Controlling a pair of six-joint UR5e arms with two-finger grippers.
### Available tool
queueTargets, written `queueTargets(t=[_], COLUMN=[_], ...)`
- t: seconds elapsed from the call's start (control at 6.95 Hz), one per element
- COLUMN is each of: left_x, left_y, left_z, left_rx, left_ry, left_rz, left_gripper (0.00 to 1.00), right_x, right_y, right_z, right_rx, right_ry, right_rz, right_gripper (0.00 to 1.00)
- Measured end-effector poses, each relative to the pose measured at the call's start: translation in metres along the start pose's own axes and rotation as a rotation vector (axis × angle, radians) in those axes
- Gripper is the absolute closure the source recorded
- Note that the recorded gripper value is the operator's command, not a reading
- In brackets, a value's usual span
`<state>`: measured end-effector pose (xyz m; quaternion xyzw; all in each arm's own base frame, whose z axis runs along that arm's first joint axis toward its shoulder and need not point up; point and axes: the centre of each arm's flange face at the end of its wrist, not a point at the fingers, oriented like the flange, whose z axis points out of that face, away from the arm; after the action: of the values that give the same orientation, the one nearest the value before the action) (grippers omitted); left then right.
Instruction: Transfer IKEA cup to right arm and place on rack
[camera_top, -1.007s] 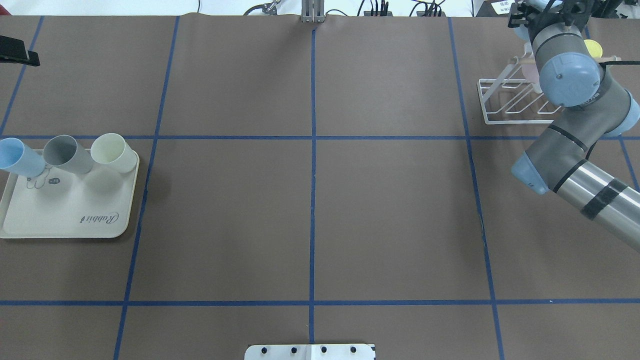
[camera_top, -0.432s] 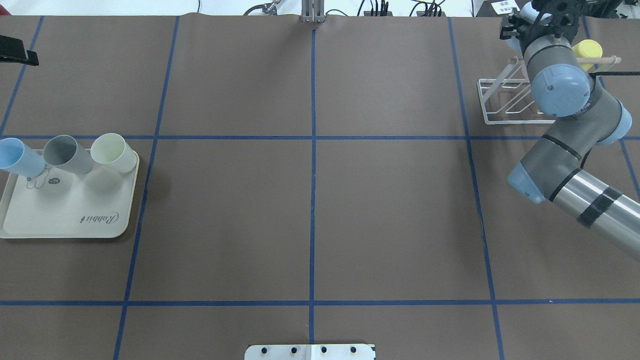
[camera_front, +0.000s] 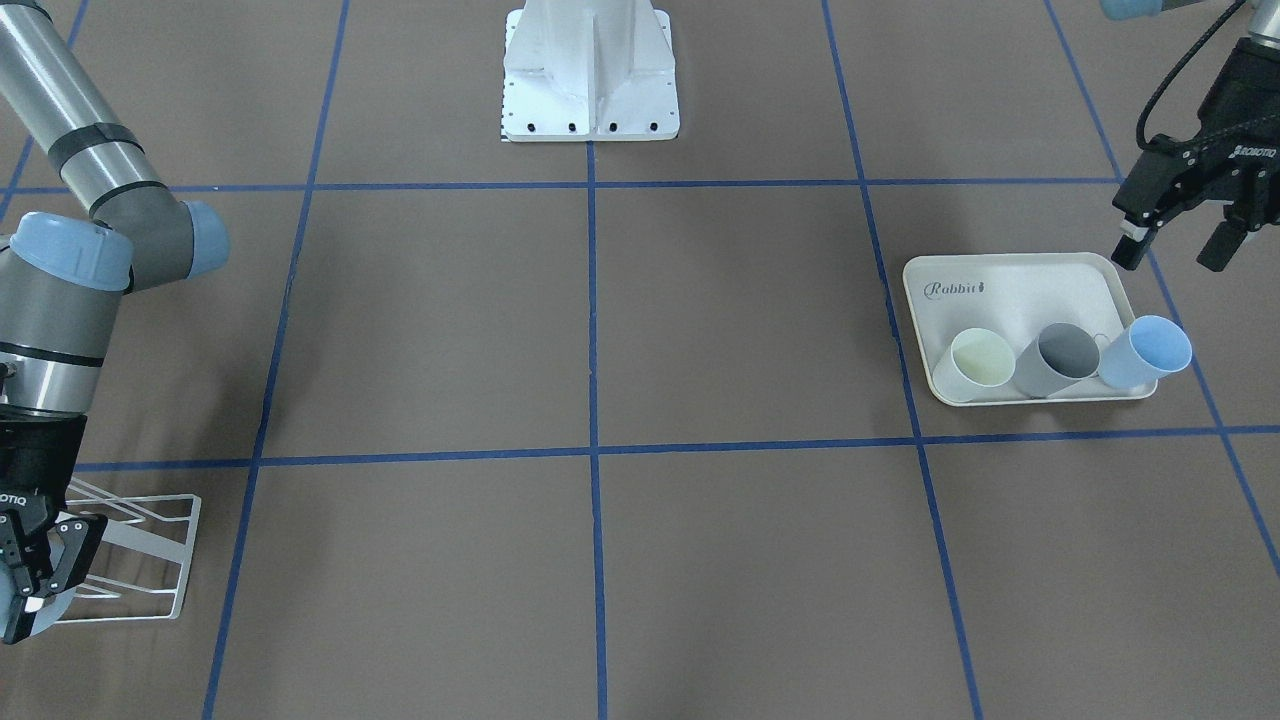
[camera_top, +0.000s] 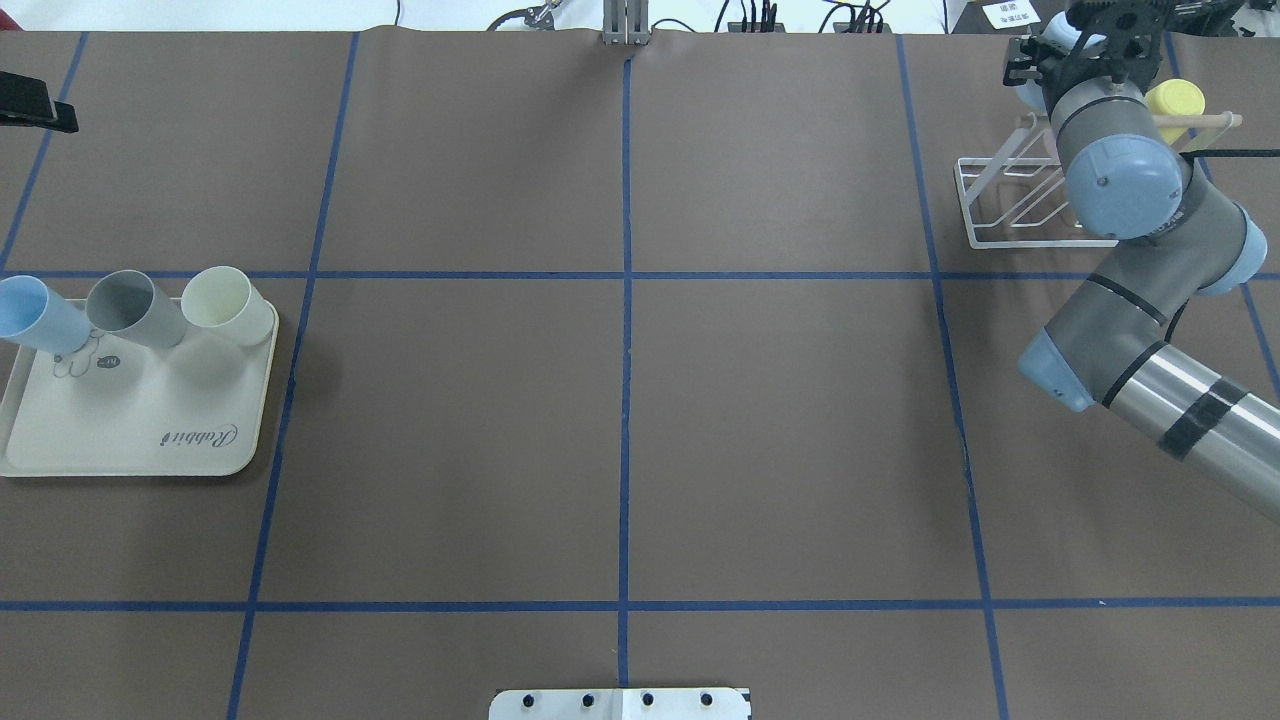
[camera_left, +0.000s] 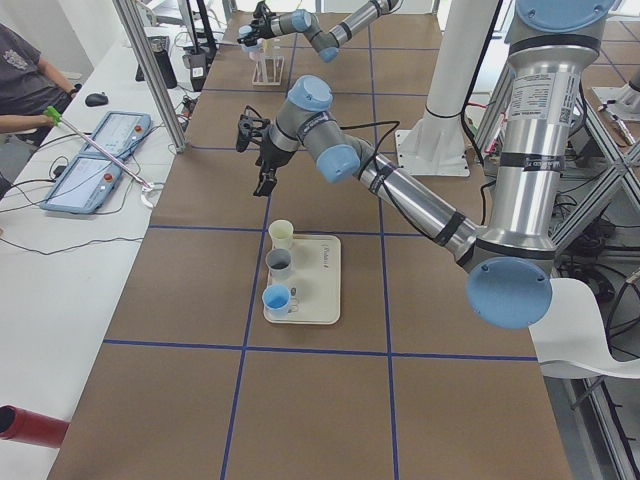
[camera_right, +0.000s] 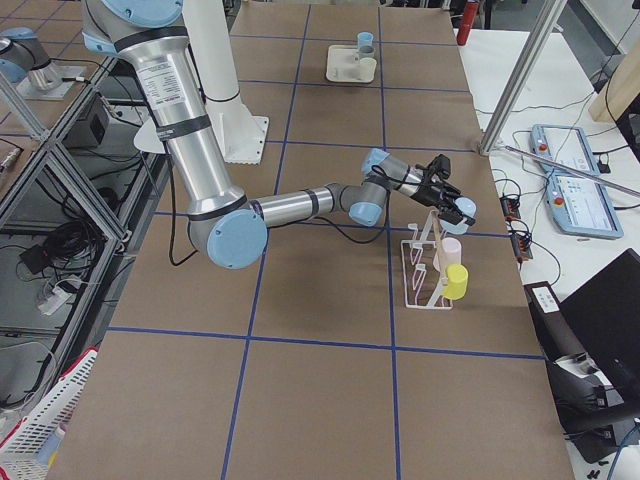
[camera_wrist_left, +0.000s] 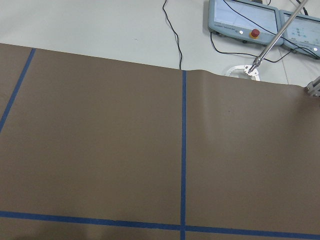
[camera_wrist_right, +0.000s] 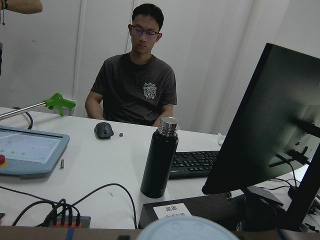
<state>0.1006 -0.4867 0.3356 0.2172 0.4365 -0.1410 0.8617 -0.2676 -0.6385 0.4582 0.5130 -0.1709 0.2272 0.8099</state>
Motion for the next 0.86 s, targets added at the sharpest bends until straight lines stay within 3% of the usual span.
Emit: queueTargets(t=[0.86], left_x=[-0.0004], left_y=[0.0001], left_z=[0.0003], left_rx=[-0.001], left_ry=[-0.001], left_rz=[0.0], left_gripper=[0.0], right_x=[-0.0031], right_y=[0.0099], right_z=[0.0025], right_rx=[-0.013], right_ry=[0.002], right_rz=[-0.007], right_gripper=[0.93])
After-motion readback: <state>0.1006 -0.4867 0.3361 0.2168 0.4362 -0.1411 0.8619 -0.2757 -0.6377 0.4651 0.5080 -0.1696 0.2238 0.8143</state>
